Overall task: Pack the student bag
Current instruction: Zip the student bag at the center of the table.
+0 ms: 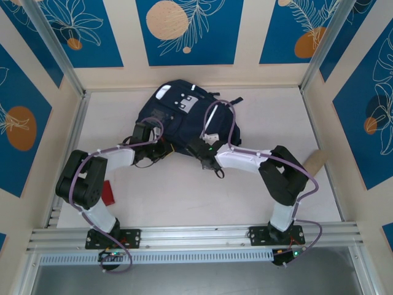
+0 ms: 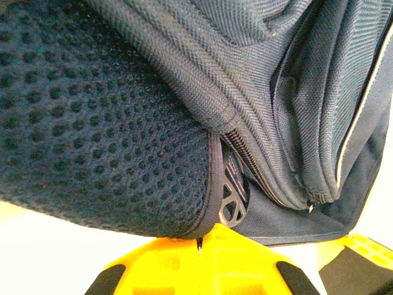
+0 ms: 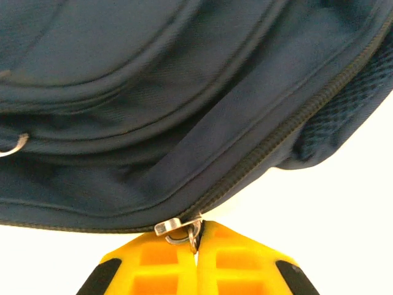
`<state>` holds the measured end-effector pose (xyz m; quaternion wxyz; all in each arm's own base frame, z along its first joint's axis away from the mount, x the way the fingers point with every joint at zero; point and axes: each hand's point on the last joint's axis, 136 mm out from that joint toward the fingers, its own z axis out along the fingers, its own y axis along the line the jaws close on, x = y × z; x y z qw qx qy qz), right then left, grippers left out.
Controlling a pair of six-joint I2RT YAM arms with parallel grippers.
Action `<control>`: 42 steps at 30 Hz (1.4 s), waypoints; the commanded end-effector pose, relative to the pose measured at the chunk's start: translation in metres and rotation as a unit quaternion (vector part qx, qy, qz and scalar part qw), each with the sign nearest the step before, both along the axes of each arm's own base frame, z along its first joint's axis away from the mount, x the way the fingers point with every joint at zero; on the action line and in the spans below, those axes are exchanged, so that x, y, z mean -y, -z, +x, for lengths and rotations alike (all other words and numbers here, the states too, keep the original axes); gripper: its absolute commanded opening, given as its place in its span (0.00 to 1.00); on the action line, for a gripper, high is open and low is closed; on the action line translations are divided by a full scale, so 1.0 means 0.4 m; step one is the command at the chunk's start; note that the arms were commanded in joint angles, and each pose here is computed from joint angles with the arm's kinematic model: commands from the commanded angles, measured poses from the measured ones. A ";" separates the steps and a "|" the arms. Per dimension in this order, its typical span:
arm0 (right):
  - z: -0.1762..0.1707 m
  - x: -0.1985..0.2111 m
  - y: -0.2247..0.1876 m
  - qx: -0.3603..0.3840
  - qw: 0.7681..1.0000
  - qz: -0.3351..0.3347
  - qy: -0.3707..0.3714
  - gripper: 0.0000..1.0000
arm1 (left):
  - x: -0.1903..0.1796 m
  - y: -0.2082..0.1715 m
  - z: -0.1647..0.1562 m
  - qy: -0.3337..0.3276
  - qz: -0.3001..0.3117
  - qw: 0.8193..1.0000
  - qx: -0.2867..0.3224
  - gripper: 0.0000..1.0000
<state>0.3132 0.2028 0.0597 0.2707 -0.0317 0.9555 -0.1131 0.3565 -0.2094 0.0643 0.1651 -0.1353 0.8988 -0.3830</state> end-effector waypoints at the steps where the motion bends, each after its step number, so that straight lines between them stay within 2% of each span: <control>1: -0.002 0.069 -0.026 -0.006 1.000 -0.015 0.003 0.05 | -0.063 -0.013 0.036 -0.032 0.041 0.998 0.025 0.00; 5: 0.006 0.042 -0.029 -0.022 0.998 0.038 -0.034 0.05 | -0.079 -0.011 0.037 -0.035 0.047 0.998 0.024 0.00; 8: -0.005 -0.040 -0.026 -0.044 0.989 0.095 -0.105 0.00 | -0.105 -0.013 0.039 -0.044 0.054 0.997 0.021 0.00; 12: -0.026 -0.160 -0.020 -0.070 0.969 0.169 -0.166 0.00 | -0.145 -0.032 0.040 -0.063 0.052 0.997 0.017 0.00; 13: -0.029 -0.190 -0.017 -0.076 0.964 0.184 -0.176 0.00 | -0.155 -0.039 0.037 -0.068 0.052 0.996 0.017 0.03; 17: -0.041 -0.304 -0.019 -0.090 0.945 0.228 -0.215 0.00 | -0.195 -0.061 0.019 -0.089 0.063 0.994 0.013 0.27; 19: -0.047 -0.360 -0.018 -0.096 0.936 0.245 -0.233 0.00 | -0.207 -0.068 0.004 -0.096 0.064 0.993 0.010 0.36; 23: -0.052 -0.444 -0.028 -0.101 0.922 0.271 -0.256 0.00 | -0.191 -0.088 -0.029 -0.104 0.023 0.994 -0.008 0.52; 26: -0.048 -0.470 -0.040 -0.099 0.917 0.287 -0.259 0.00 | -0.160 -0.107 -0.043 -0.108 -0.024 0.994 -0.019 0.62; 30: -0.047 -0.470 -0.048 -0.099 0.916 0.294 -0.255 0.00 | -0.127 -0.103 -0.056 -0.108 -0.048 0.992 -0.036 0.66; 38: -0.062 -0.450 -0.059 -0.101 0.918 0.300 -0.240 0.00 | -0.081 -0.051 -0.054 -0.154 -0.094 0.980 -0.080 0.66; 42: -0.062 -0.445 -0.066 -0.097 0.920 0.299 -0.236 0.00 | -0.079 -0.029 -0.067 -0.180 -0.075 0.976 -0.093 0.65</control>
